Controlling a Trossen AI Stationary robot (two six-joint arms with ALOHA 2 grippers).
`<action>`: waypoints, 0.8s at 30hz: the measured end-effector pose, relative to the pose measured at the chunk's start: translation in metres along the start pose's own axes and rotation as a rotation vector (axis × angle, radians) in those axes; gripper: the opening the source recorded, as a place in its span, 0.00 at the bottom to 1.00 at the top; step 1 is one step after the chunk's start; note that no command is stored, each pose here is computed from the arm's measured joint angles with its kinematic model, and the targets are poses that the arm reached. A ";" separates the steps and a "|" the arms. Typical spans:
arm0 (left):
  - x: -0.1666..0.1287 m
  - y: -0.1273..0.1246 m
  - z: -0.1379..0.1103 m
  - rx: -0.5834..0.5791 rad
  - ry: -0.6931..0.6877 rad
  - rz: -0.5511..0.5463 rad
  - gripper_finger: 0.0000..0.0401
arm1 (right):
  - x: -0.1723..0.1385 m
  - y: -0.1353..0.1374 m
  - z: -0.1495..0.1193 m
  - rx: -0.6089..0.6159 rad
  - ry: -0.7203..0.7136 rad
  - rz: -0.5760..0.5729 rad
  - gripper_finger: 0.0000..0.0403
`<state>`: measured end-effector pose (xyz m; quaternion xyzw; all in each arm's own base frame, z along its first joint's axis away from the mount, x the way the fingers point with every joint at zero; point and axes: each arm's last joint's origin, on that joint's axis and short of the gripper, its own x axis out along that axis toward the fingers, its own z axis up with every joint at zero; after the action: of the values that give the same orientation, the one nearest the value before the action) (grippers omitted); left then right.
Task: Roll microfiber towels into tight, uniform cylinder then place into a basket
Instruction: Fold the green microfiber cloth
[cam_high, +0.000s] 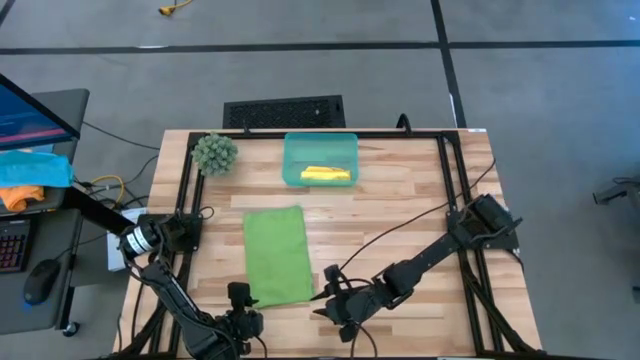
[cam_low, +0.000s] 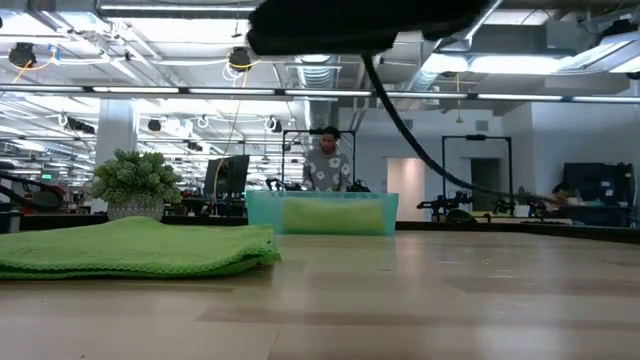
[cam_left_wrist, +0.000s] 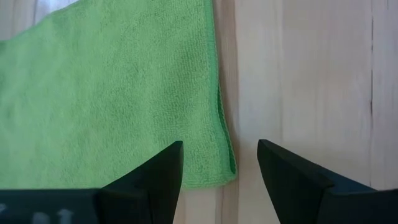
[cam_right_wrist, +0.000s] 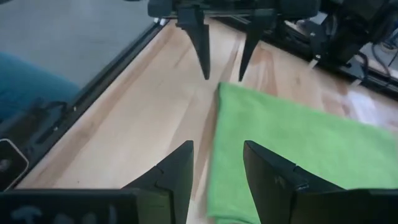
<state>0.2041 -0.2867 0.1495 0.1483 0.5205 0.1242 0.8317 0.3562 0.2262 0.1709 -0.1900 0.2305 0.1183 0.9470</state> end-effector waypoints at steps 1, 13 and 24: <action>0.000 0.000 0.000 0.000 0.000 -0.001 0.50 | 0.004 0.001 -0.002 0.002 0.002 0.002 0.41; 0.002 0.002 0.002 0.027 0.001 0.008 0.50 | 0.017 -0.008 -0.009 0.006 0.034 -0.004 0.41; 0.003 0.004 0.004 0.042 -0.007 0.023 0.50 | 0.020 -0.017 -0.016 0.013 0.052 0.021 0.41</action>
<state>0.2087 -0.2825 0.1499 0.1722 0.5185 0.1224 0.8286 0.3727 0.2068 0.1528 -0.1845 0.2578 0.1217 0.9406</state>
